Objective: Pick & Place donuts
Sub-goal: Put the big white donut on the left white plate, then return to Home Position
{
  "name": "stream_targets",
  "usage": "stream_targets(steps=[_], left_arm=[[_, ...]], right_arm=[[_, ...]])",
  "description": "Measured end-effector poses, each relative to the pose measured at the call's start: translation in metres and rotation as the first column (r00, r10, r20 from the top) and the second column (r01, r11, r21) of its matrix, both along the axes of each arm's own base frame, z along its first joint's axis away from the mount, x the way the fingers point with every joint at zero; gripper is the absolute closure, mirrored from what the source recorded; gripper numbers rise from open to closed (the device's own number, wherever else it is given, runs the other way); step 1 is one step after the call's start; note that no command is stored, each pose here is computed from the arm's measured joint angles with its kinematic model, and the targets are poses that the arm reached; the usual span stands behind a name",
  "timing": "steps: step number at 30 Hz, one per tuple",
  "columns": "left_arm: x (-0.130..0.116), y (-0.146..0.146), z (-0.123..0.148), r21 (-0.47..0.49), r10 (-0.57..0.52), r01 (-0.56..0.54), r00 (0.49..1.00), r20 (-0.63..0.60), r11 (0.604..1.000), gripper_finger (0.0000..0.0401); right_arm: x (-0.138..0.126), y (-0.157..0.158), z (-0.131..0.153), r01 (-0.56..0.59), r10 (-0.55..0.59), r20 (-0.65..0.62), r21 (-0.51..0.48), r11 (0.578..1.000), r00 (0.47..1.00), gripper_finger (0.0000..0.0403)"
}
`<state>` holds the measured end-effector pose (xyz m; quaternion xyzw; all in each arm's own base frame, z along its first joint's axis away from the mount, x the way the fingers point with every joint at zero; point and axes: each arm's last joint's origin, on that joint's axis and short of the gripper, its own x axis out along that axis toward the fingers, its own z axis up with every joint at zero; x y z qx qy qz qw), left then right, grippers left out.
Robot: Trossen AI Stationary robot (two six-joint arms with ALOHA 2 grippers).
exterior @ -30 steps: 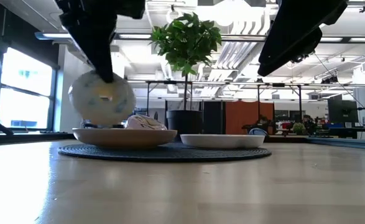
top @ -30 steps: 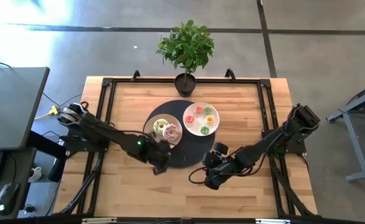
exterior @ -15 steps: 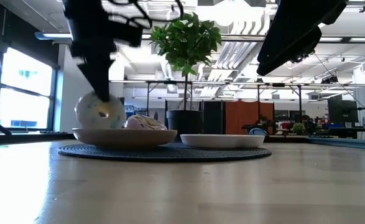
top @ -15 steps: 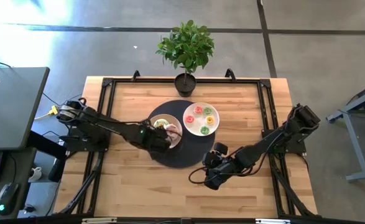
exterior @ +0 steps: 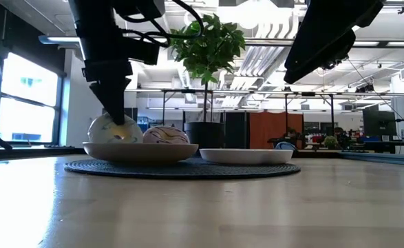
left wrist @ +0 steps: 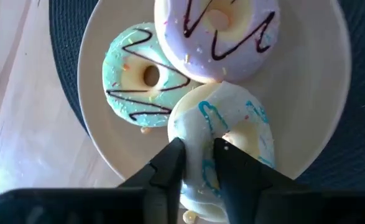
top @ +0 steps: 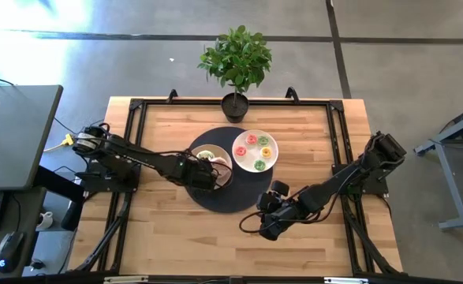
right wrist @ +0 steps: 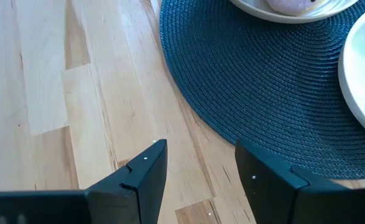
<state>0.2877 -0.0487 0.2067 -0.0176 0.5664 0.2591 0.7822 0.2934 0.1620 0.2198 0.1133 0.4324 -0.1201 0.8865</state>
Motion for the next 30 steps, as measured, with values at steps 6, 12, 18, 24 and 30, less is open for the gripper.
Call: stream_targets(steps=[6, 12, 18, 24, 30], left_arm=[[-0.002, 0.002, 0.000, 0.059, -0.053, 0.056, 0.998, -0.044, 0.997, 0.0275], [-0.001, 0.003, 0.001, 0.118, -0.044, 0.046, 0.999, -0.027, 0.992, 0.0268], [-0.001, 0.001, 0.000, 0.039, -0.050, 0.051, 0.998, -0.033, 0.998, 0.0267], [0.000, 0.000, 0.003, 0.005, -0.043, 0.043, 0.998, -0.034, 0.999, 0.0267], [-0.003, -0.006, 0.050, -0.074, -0.020, 0.028, 0.994, 0.107, 0.997, 0.0267]], right_arm=[[0.000, 0.000, 0.000, 0.000, 0.000, 0.000, 0.000, 1.000, 1.000, 0.0217], [0.000, 0.000, 0.000, 0.000, 0.000, 0.000, 0.000, 1.000, 1.000, 0.0217], [0.000, 0.000, 0.000, 0.000, 0.000, 0.001, 0.001, 1.000, 1.000, 0.0217], [0.000, 0.000, 0.000, 0.001, -0.001, 0.005, 0.000, 1.000, 1.000, 0.0217], [-0.004, -0.002, 0.010, -0.040, 0.040, 0.010, 0.013, 0.999, 0.999, 0.0217]])
